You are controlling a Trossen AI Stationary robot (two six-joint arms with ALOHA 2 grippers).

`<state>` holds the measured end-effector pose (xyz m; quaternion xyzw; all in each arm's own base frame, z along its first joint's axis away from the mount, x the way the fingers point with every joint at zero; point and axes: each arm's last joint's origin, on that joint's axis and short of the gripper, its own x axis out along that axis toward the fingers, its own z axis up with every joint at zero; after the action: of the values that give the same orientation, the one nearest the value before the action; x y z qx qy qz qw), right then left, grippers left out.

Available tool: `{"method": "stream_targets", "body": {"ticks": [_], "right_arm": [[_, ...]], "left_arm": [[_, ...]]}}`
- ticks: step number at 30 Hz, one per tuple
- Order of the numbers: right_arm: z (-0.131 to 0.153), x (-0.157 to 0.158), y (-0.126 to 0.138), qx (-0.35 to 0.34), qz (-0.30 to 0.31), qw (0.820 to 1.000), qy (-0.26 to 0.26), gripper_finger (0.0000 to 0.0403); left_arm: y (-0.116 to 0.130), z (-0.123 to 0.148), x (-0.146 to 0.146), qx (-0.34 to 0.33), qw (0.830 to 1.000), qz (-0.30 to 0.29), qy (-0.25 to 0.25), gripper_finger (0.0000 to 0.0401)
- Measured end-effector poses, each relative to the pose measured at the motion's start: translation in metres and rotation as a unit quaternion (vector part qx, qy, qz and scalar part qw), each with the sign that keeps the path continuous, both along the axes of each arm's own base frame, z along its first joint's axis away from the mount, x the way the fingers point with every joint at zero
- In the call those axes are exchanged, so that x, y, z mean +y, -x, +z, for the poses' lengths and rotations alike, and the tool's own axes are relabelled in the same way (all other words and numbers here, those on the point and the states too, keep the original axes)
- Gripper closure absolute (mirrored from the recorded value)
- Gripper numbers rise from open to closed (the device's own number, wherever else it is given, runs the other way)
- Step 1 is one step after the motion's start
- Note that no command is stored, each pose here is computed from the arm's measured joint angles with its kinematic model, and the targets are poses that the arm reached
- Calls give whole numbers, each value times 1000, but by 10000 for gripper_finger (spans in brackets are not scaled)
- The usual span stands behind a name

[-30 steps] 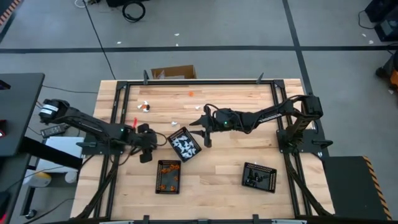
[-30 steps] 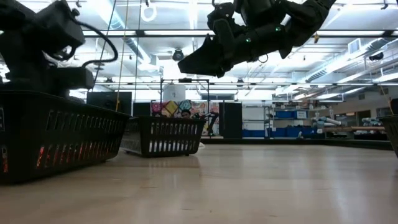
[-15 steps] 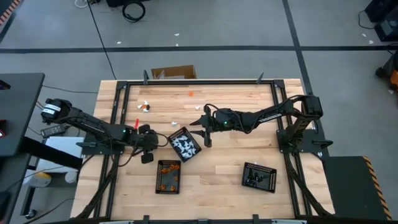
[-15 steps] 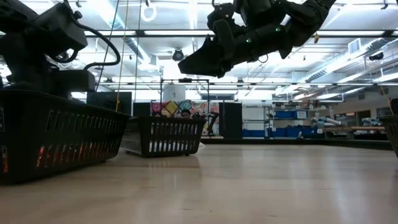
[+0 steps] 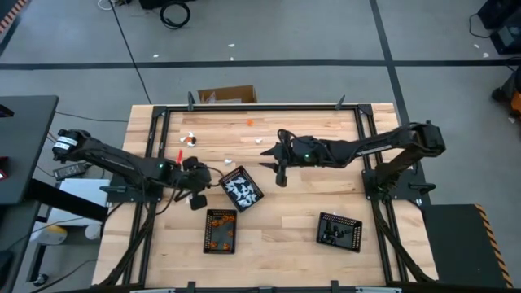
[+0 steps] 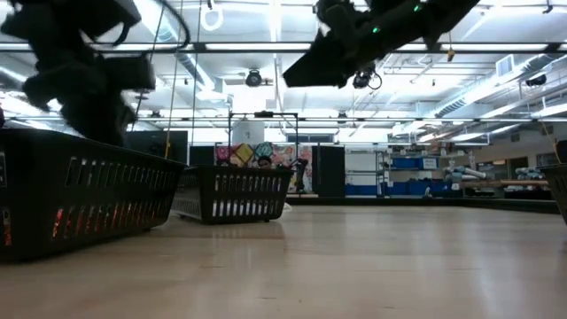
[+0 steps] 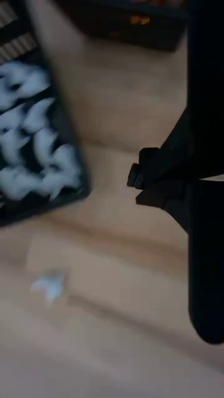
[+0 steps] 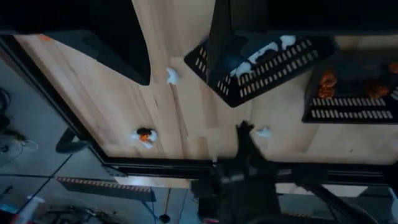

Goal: Sort Halloween decoration
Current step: Put the black skeleton toy into the right black basket

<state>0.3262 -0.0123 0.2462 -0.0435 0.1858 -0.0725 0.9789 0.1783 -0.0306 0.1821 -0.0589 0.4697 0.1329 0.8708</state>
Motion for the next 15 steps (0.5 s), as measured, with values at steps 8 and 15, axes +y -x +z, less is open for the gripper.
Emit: {"method": "stream_targets", "body": {"ticks": [8, 15], "right_arm": [[15, 12, 12, -5, -17, 1000, 4, 239], [16, 20, 13, -3, -6, 1000, 17, 239]], "left_arm": [[-25, 47, -4, -106, 994, 8, -40, 398], [-59, 50, -18, -175, 981, -45, -73, 398]]}}
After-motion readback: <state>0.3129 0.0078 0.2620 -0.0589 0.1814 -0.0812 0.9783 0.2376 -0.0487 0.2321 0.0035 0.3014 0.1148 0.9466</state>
